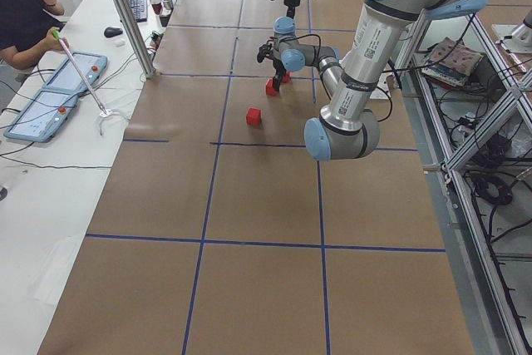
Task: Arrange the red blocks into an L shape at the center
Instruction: 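Grasp the red cube nearest the center with the left gripper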
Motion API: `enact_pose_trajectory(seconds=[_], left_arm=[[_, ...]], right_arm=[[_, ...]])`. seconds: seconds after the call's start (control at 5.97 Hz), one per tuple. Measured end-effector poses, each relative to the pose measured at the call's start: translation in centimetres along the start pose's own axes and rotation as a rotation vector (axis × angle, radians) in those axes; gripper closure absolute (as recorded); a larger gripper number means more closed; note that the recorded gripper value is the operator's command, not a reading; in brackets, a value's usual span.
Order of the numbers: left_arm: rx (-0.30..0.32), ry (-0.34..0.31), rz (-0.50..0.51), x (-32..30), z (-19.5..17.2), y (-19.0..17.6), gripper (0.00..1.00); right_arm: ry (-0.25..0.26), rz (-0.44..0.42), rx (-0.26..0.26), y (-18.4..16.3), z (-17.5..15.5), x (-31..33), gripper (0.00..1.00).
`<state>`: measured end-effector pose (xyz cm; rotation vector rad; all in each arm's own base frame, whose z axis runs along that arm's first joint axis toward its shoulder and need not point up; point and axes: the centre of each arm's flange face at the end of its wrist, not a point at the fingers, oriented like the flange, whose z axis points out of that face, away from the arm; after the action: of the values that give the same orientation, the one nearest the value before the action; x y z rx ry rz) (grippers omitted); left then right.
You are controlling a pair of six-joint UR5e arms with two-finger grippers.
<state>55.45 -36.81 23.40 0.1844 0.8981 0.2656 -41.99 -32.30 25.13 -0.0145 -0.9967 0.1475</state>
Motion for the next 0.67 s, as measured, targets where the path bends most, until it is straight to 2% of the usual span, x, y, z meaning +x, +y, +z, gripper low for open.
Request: enact_pose_trajectory(seconds=[0.5, 0.67], left_arm=[[0.027, -0.029, -0.006, 0.5, 0.9, -0.8, 0.02], [0.028, -0.038, -0.007, 0.6, 1.3, -1.0, 0.07]], right_arm=[[0.004, -0.001, -0.002, 0.1, 0.2, 0.1, 0.0], [0.004, -0.001, -0.002, 0.1, 0.2, 0.1, 0.0]])
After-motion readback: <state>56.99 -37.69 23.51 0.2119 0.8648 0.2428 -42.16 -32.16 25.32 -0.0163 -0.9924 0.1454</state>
